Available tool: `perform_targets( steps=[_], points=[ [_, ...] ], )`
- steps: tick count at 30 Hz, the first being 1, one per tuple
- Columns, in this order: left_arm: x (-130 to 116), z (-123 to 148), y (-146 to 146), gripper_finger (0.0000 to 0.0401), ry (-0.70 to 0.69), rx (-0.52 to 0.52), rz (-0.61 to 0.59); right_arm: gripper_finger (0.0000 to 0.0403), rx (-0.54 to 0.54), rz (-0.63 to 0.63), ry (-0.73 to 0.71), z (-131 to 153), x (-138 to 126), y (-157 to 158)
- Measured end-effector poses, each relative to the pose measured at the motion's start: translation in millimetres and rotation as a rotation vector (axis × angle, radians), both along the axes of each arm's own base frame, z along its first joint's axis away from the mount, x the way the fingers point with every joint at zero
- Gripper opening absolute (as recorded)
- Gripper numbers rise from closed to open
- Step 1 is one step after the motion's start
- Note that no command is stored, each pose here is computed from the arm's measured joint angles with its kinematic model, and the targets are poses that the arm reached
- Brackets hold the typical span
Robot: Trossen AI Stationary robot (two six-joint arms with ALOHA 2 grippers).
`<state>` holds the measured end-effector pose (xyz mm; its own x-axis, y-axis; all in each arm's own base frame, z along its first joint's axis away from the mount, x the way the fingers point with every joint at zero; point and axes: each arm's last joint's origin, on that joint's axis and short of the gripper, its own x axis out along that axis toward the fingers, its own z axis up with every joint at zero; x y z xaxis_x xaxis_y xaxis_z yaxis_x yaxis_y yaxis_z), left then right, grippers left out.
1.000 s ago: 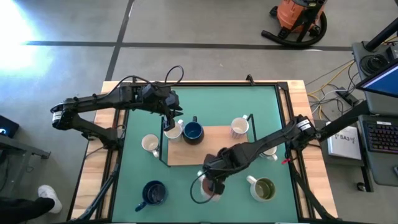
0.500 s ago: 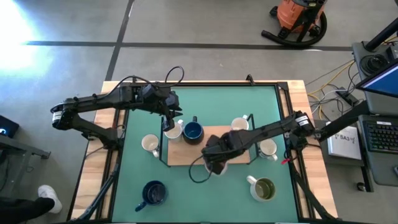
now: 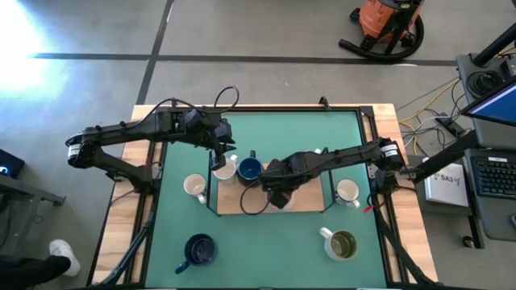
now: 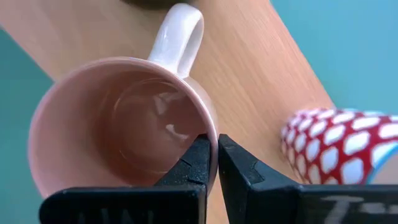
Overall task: Place coffee mugs
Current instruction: Put the light orange mug on the shelf
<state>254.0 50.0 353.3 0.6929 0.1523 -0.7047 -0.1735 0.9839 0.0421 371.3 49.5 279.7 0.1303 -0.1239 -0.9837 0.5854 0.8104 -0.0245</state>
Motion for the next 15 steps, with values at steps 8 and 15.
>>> perform_targets(
  steps=[8,15],
  points=[
    [-1.3,-1.3,-0.3,0.0073,0.019,-0.004,-0.001,0.0013,-0.021,0.020,0.031,-0.9,-2.9,-2.7],
    [-1.3,-1.3,-0.3,0.0073,0.019,-0.004,-0.001,0.0031,-0.031,0.068,0.046,-1.1,-3.8,-2.9]
  ],
)
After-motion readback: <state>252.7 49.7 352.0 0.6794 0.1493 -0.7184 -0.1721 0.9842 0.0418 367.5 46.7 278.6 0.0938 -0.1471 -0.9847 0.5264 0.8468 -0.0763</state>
